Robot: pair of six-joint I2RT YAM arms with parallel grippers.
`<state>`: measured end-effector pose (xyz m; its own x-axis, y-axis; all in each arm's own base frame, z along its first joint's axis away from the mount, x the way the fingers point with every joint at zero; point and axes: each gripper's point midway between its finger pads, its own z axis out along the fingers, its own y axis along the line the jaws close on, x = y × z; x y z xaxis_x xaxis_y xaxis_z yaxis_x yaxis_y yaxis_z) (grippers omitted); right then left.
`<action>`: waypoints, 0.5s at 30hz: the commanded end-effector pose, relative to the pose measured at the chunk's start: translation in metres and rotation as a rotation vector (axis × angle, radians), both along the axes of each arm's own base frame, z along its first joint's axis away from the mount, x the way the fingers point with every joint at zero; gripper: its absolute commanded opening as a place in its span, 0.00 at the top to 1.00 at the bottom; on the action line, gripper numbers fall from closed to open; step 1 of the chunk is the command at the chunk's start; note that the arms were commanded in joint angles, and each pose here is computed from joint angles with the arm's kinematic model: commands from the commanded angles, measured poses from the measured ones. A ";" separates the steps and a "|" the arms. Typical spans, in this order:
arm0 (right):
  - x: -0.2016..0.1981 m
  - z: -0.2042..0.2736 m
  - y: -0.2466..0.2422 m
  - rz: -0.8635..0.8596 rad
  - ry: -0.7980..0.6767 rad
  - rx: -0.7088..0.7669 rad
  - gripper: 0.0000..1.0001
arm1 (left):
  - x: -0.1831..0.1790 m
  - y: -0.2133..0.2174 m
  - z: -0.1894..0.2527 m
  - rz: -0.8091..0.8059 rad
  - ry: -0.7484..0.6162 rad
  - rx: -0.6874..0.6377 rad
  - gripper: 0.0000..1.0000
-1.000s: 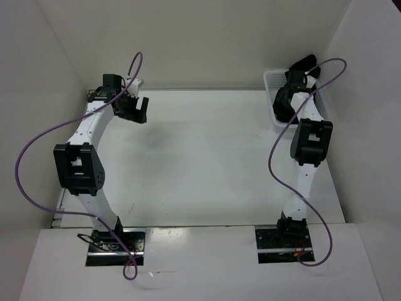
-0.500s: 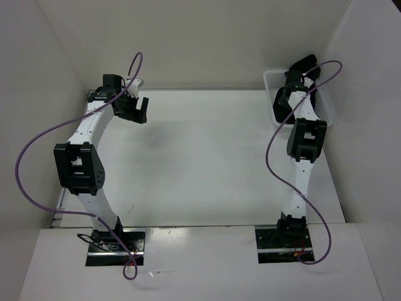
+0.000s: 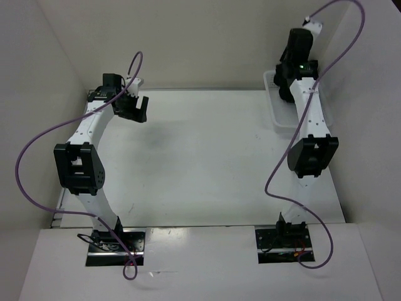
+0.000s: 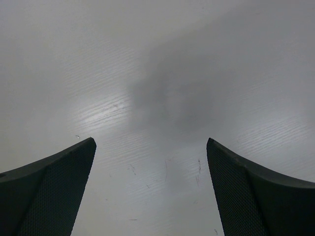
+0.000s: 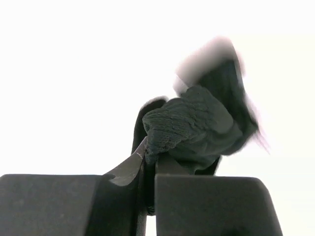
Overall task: Fold and stack the shorts
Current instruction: Grab the shorts from the pile, then move the shorts to the center of the board
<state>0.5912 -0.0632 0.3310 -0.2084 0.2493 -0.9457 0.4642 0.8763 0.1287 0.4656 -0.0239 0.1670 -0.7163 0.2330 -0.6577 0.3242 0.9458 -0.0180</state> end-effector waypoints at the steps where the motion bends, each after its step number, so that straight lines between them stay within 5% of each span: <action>1: -0.070 0.224 0.039 0.086 -0.493 -0.109 1.00 | 0.017 0.000 0.035 0.008 -0.108 -0.002 0.00; 11: -0.208 0.367 0.226 0.788 -0.901 0.046 1.00 | 0.003 0.029 0.084 0.116 -0.242 0.071 0.00; 15: -0.213 0.340 0.278 0.938 -0.850 0.186 1.00 | -0.011 0.051 0.100 0.182 -0.287 0.102 0.00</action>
<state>0.3777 0.1765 0.6849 0.3541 0.4161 -0.8375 -0.4801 0.8494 0.2190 0.4621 0.0057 0.2369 -0.5991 0.2215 -0.7695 0.2206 0.9694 0.1073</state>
